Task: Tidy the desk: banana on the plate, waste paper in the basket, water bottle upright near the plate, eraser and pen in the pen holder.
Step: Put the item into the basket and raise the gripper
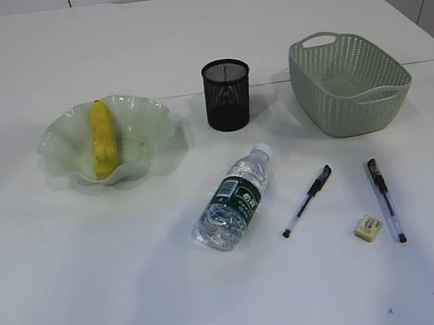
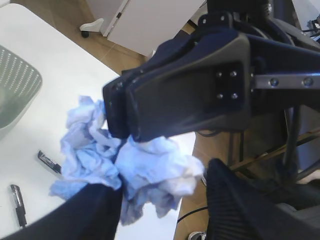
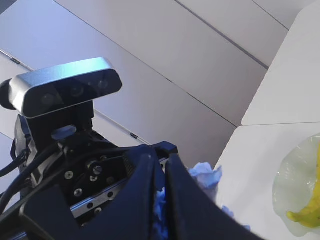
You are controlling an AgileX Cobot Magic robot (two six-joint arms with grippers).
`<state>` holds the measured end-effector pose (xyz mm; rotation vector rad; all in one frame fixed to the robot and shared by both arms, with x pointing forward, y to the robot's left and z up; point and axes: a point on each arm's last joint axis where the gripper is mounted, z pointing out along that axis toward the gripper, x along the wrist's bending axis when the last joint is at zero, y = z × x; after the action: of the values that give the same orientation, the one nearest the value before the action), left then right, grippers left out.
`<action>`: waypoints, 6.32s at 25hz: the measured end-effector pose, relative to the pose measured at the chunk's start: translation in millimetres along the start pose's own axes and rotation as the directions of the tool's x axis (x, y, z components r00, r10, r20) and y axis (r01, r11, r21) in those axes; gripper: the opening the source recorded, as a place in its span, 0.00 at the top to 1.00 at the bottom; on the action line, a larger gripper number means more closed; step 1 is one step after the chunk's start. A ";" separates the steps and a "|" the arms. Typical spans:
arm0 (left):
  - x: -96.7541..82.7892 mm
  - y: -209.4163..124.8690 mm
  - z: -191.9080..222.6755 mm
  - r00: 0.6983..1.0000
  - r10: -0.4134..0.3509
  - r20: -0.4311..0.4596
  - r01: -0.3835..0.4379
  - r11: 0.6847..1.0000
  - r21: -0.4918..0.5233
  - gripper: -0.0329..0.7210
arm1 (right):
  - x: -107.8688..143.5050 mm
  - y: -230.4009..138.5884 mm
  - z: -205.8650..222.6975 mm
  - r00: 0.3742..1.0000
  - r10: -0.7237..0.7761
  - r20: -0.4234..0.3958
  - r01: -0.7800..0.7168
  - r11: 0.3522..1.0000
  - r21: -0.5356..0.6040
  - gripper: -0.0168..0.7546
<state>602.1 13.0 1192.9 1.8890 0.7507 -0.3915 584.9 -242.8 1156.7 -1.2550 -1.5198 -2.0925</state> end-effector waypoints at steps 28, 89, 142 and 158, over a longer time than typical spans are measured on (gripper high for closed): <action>10.1 1.2 -4.8 0.997 -0.035 -0.068 0.034 0.999 -0.010 0.27 | 0.4 -1.1 1.0 1.000 -0.017 -0.002 0.017 1.000 0.007 0.95; 22.0 0.6 -8.9 0.979 -0.094 -0.183 0.093 0.996 -0.016 0.13 | -27.3 13.9 -13.5 0.949 -0.138 0.283 0.164 0.984 -0.069 0.95; 41.3 -2.1 -15.2 0.917 -0.021 -0.398 0.032 0.999 0.021 0.17 | -199.4 18.9 -22.9 0.413 -0.538 0.735 0.391 0.834 0.390 0.95; 42.8 -2.2 -15.9 0.910 -0.015 -0.415 0.027 0.999 0.025 0.17 | -228.1 32.5 -8.8 0.385 -0.573 0.723 0.428 0.806 0.410 0.95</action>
<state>631.9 41.9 1173.5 2.0200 1.0507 -0.0064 736.2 -323.6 1002.6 -2.0983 -2.7278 -1.5821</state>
